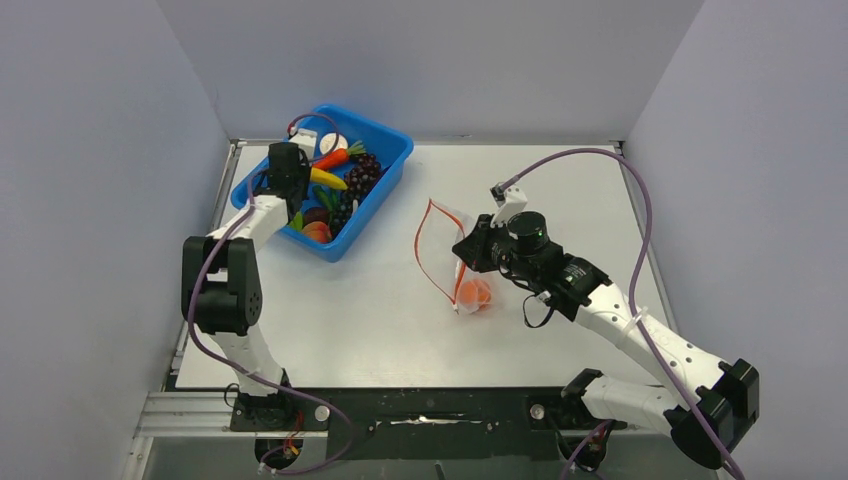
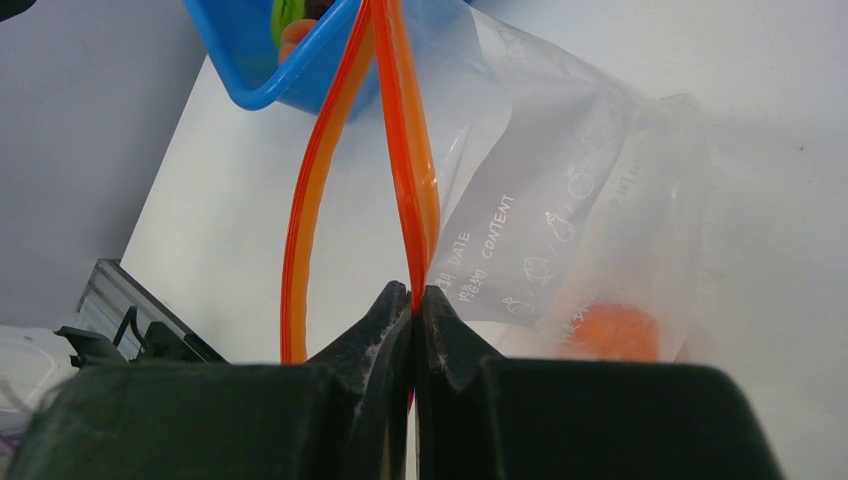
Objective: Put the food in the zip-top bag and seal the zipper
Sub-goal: Pick up the fake fruit from the bin.
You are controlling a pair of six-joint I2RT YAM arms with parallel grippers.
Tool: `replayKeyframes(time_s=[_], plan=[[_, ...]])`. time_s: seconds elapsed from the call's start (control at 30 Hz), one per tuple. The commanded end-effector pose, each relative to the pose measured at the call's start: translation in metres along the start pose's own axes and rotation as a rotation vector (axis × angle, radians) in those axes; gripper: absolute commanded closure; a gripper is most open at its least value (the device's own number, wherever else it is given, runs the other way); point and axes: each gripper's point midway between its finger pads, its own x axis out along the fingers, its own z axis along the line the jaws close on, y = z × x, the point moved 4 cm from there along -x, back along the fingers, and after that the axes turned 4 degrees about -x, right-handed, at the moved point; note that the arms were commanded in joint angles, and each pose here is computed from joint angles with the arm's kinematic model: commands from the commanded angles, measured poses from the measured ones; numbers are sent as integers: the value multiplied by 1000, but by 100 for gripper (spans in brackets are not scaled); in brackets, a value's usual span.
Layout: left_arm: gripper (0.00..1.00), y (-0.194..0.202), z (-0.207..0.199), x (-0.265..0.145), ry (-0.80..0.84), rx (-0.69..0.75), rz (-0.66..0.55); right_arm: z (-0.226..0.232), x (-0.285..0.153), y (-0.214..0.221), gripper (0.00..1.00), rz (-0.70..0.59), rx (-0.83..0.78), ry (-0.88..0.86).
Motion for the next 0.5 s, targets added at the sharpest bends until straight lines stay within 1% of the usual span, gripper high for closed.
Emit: replayKeyframes(time_s=[0.0, 0.3, 0.47], plan=[[89, -27, 0, -23, -26, -27, -53, 5, 0, -14, 100, -60, 4, -31], [93, -32, -6, -55, 9, -83, -50, 4, -3, -14, 100, -64, 12, -34], [96, -39, -5, -82, 10, -99, -78, -3, -1, -13, 100, -55, 32, 13]])
